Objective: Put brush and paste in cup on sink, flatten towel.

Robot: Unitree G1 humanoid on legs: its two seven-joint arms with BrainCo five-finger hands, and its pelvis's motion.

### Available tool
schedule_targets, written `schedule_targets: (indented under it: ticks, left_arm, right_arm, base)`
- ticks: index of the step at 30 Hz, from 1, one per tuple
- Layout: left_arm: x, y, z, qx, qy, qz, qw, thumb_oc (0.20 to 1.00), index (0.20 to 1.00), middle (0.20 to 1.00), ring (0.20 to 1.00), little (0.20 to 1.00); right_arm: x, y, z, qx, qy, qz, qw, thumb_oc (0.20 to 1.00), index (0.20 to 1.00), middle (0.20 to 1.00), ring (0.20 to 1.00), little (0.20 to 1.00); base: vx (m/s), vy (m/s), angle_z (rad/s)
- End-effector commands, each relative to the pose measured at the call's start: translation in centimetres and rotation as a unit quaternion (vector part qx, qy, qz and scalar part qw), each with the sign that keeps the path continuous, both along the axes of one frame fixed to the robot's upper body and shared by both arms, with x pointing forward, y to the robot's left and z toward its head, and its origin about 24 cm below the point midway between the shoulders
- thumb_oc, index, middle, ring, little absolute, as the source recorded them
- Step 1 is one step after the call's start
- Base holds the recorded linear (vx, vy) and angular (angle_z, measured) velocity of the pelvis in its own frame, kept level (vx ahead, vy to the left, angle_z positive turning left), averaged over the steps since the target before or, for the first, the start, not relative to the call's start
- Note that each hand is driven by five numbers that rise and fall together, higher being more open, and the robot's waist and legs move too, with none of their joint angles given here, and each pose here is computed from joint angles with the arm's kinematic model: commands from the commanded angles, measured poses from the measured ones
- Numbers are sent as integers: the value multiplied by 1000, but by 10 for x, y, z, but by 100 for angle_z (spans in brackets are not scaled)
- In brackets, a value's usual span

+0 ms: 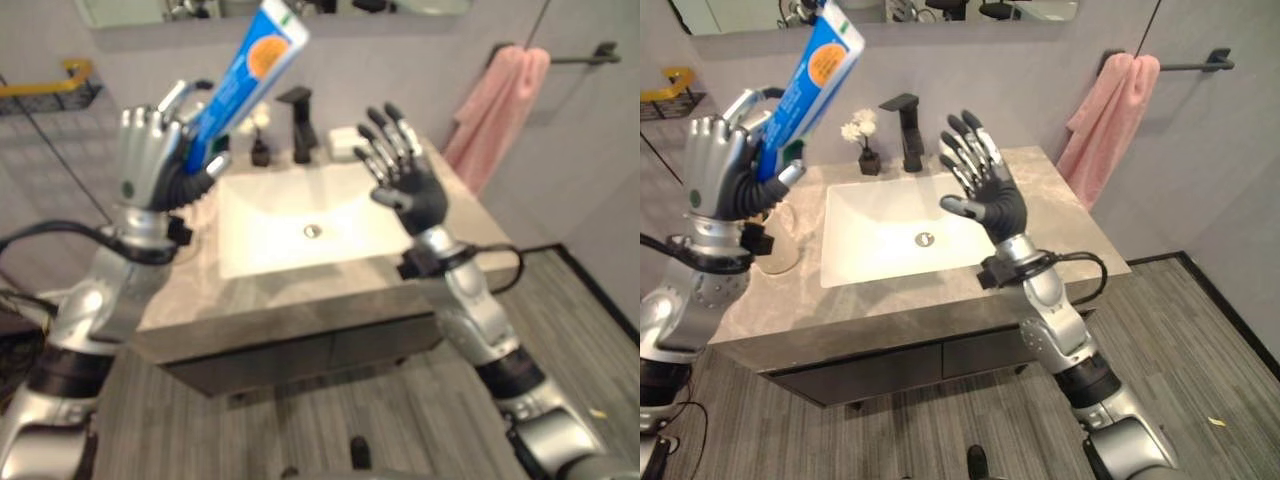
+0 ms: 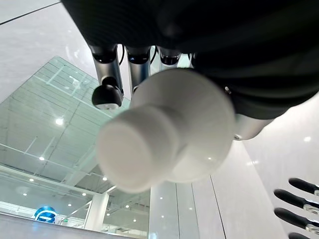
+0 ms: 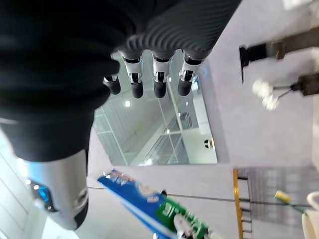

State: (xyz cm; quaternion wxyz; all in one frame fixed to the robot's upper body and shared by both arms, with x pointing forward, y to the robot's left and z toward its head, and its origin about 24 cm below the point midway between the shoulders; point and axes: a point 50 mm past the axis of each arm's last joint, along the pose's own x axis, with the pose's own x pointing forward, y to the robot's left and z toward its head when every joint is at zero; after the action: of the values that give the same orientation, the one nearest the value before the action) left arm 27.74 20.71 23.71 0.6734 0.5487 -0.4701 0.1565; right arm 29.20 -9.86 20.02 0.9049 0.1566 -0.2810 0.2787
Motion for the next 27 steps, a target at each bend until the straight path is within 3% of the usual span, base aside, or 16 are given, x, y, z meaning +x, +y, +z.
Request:
schedule_targets:
  ticks: [1, 9, 27]
  left_arm:
    - [1, -8, 39, 0, -97, -6, 995, 200, 200, 200, 200, 200]
    - [1, -6, 38, 12, -95, 3, 995, 200, 200, 200, 200, 200]
    - [0, -21, 35, 26, -86, -30, 996, 200, 200, 200, 200, 200]
  right_arm:
    - [-2, 17, 38, 72, -40, 62, 995, 1000, 1000, 1000, 1000, 1000]
    - [-5, 32, 52, 53, -44, 127, 989, 1000, 1000, 1000, 1000, 1000]
    - [11, 52, 61, 1, -31, 124, 992, 1000, 1000, 1000, 1000, 1000]
  base:
    - [0, 0, 0]
    - [0, 0, 0]
    - [0, 0, 0]
